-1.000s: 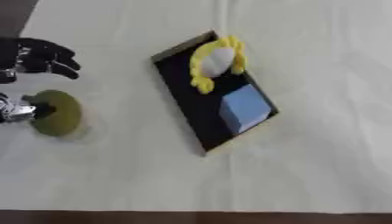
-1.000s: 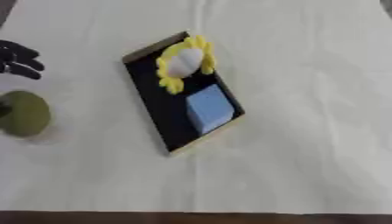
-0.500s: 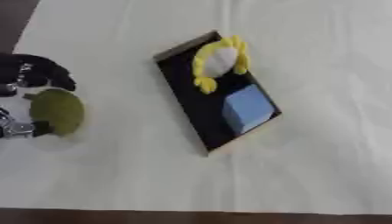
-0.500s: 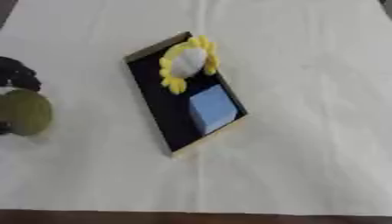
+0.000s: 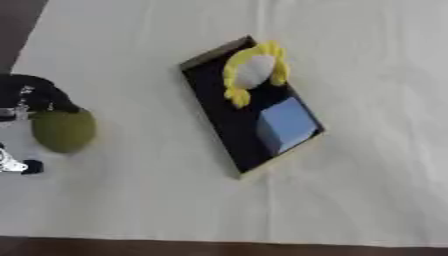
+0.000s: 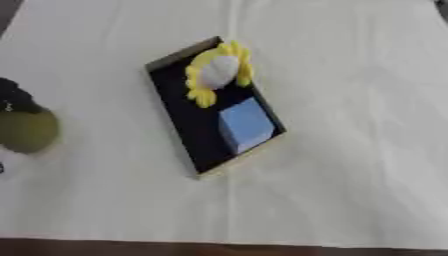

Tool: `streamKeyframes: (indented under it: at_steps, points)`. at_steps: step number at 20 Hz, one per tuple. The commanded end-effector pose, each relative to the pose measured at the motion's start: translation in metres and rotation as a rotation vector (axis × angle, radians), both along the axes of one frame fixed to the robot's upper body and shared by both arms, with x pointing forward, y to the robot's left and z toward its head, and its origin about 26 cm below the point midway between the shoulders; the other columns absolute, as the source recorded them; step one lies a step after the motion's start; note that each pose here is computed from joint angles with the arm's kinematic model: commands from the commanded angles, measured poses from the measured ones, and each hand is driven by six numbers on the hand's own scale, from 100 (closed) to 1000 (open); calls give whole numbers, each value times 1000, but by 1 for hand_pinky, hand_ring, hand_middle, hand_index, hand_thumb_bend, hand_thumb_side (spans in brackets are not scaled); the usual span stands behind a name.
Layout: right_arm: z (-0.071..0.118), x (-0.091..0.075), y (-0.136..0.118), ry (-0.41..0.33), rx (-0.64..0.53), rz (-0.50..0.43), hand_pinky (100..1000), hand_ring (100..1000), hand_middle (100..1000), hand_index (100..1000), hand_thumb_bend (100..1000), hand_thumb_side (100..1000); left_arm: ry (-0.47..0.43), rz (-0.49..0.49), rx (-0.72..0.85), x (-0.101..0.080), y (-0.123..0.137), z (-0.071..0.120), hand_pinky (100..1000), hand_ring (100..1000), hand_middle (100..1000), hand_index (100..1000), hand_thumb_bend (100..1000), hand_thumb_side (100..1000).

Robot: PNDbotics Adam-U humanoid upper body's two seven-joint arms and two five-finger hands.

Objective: Pick up objects on the table and place them in the box.

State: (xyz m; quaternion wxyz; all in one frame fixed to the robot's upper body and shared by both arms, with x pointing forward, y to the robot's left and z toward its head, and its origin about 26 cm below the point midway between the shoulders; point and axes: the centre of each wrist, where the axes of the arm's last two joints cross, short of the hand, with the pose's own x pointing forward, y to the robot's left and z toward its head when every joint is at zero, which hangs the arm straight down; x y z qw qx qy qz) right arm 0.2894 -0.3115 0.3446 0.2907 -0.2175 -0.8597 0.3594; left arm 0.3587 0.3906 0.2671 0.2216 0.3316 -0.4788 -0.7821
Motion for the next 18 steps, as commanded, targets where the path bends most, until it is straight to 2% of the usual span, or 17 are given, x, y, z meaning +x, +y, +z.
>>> streamKeyframes:
  at_steps: [1, 6, 8, 9, 12, 13, 15, 18]
  points:
    - [7, -5, -1, -19, -2, 2, 882, 782, 599, 758, 100, 403, 67, -44, 136, 0, 10, 10, 919, 848, 712, 897, 424, 162]
    - [5, -5, -2, -8, 10, 2, 883, 781, 598, 757, 100, 405, 7, -10, 7, 3, 6, 10, 903, 814, 671, 865, 218, 206]
    - [4, -5, -2, -6, 12, 2, 883, 781, 597, 756, 100, 405, -4, -9, -13, 3, 4, 11, 897, 809, 670, 859, 182, 211]
    - [4, -5, -2, -5, 13, 3, 883, 780, 597, 756, 100, 405, -8, -9, -21, 3, 4, 12, 885, 795, 657, 844, 130, 214]
    - [3, -4, -2, -2, 15, 4, 883, 780, 596, 755, 100, 407, -21, -8, -40, 3, 2, 14, 815, 743, 606, 792, 100, 206]
    - [3, -4, -2, 0, 16, 4, 884, 779, 596, 755, 100, 410, -37, -7, -54, 4, 1, 16, 735, 683, 559, 745, 100, 195]
    - [2, -4, -3, 2, 20, 3, 884, 778, 595, 754, 100, 409, -87, -7, -111, 4, 0, 20, 673, 628, 518, 691, 100, 187]
    - [2, -4, -3, 4, 24, 3, 884, 777, 594, 754, 100, 412, -184, -49, -204, 3, -8, 27, 642, 595, 492, 658, 100, 171]
